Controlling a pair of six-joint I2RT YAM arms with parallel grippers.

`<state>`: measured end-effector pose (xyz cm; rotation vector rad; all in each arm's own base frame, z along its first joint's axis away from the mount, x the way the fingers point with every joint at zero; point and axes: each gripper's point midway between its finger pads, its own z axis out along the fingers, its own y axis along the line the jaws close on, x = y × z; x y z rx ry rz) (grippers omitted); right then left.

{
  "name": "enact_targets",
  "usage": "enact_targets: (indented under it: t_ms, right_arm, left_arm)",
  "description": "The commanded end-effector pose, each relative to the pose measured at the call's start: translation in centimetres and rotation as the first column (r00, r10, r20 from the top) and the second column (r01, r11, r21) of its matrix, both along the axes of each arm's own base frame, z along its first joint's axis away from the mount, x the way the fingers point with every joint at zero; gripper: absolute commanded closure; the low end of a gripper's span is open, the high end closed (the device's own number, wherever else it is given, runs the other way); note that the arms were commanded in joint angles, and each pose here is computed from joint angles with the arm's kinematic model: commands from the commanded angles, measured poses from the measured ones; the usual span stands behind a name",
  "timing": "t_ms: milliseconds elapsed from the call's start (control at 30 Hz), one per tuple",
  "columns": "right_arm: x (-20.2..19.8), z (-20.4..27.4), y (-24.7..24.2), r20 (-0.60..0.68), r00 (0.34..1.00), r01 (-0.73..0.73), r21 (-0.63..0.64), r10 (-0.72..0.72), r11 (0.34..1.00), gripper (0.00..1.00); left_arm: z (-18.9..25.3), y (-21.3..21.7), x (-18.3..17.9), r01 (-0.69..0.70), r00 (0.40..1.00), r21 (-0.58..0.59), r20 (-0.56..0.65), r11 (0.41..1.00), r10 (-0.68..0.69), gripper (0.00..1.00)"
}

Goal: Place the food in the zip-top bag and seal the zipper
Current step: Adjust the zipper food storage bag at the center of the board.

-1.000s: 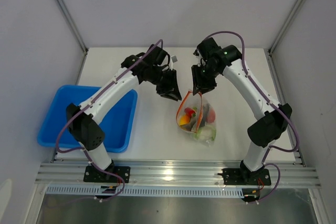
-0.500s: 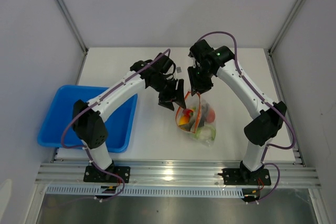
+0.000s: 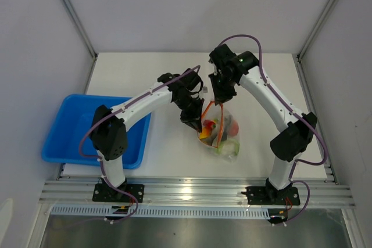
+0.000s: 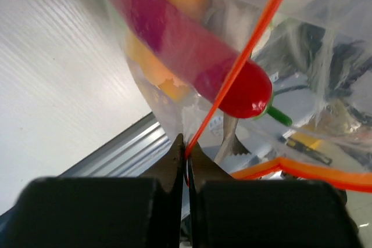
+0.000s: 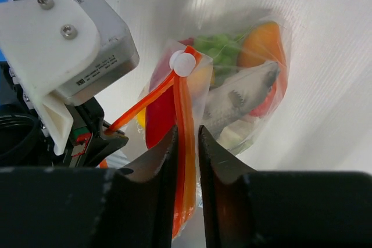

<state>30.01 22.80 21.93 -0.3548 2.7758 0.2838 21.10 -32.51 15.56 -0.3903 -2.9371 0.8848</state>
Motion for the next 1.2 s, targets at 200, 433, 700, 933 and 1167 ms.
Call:
enact_targets:
  t_ms: [200, 433, 700, 933, 1167]
  right_arm:
    - [-2.4, 0.2, -3.4, -0.004, 1.0, 0.028, -0.117, -0.029, 0.993, 1.0]
    - [-4.7, 3.8, -3.6, 0.017, 0.997, 0.071, -0.012, -0.071, 0.997, 1.0]
    - [-7.3, 5.8, -2.0, -0.05, 0.979, 0.206, 0.221, -0.2, 0.953, 1.0]
    - [-6.9, 5.4, -2.7, -0.221, 0.922, 0.38, 0.378, -0.317, 0.844, 1.0]
    - [-6.9, 3.9, -2.1, -0.315, 0.872, 0.478, 0.382, -0.375, 0.791, 1.0]
  left_arm:
    - [8.1, -1.6, 2.9, 0.058, 0.979, -0.102, 0.199, 0.993, -0.036, 0.99]
    - [16.3, -4.2, 3.8, 0.187, 0.91, -0.326, 0.412, 0.926, -0.039, 0.99]
    - [12.2, -4.3, 1.2, 0.299, 0.91, -0.28, 0.37, 0.912, -0.185, 1.0]
    - [10.4, -3.5, -0.4, 0.351, 0.855, -0.2, 0.467, 0.915, -0.225, 1.0]
    - [11.1, -5.1, -2.4, 0.39, 0.87, -0.354, 0.445, 0.85, -0.214, 1.0]
